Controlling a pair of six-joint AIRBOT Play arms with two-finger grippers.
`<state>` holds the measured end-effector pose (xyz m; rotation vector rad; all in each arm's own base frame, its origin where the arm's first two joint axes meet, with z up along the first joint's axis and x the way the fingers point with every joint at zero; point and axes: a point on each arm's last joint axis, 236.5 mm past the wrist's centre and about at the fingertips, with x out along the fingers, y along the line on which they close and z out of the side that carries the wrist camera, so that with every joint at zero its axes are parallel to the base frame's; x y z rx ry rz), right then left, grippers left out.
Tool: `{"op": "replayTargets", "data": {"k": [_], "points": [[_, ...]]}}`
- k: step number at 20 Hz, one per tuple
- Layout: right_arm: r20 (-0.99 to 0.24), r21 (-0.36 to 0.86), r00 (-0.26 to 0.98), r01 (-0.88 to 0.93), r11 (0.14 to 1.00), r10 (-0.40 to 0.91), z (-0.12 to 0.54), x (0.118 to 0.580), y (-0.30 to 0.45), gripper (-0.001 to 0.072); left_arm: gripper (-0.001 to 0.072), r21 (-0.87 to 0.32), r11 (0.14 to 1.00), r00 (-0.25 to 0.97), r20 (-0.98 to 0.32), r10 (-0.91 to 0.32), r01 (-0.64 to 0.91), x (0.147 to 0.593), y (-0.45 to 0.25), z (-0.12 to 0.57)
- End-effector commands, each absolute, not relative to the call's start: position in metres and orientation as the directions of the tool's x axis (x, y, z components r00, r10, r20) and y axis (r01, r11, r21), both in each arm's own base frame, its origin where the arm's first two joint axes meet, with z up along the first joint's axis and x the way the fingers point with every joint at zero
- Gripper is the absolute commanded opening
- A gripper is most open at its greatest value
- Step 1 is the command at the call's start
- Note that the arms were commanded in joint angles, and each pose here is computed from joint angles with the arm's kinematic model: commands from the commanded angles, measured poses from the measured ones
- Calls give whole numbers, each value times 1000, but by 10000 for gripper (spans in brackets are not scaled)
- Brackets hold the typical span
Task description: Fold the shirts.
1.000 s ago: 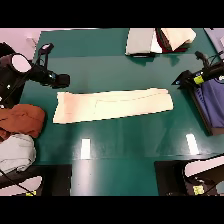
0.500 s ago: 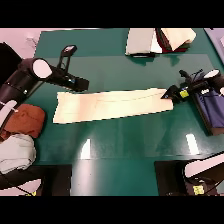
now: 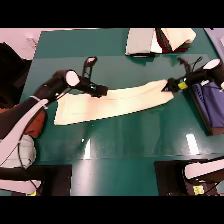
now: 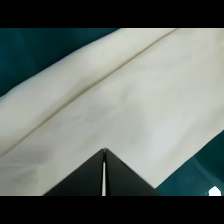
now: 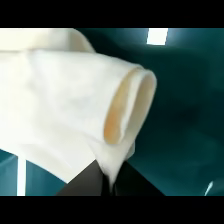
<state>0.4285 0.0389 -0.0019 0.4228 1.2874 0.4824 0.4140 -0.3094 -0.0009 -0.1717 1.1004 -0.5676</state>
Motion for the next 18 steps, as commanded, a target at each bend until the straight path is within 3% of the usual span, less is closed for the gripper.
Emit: {"op": "replayTargets", "data": {"k": [1, 7, 18], "points": [[-697, 582, 356, -227, 781, 623, 92, 444, 71, 17, 22, -435, 831, 295, -791, -537, 347, 424, -341, -33], [-584, 569, 387, -431, 700, 713, 191, 432, 154, 16, 22, -444, 809, 241, -797, -553, 386, 426, -379, -58], [-537, 547, 308, -581, 602, 785, 222, 404, 243, 17, 23, -420, 823, 242, -815, -527, 382, 441, -354, -42]]}}
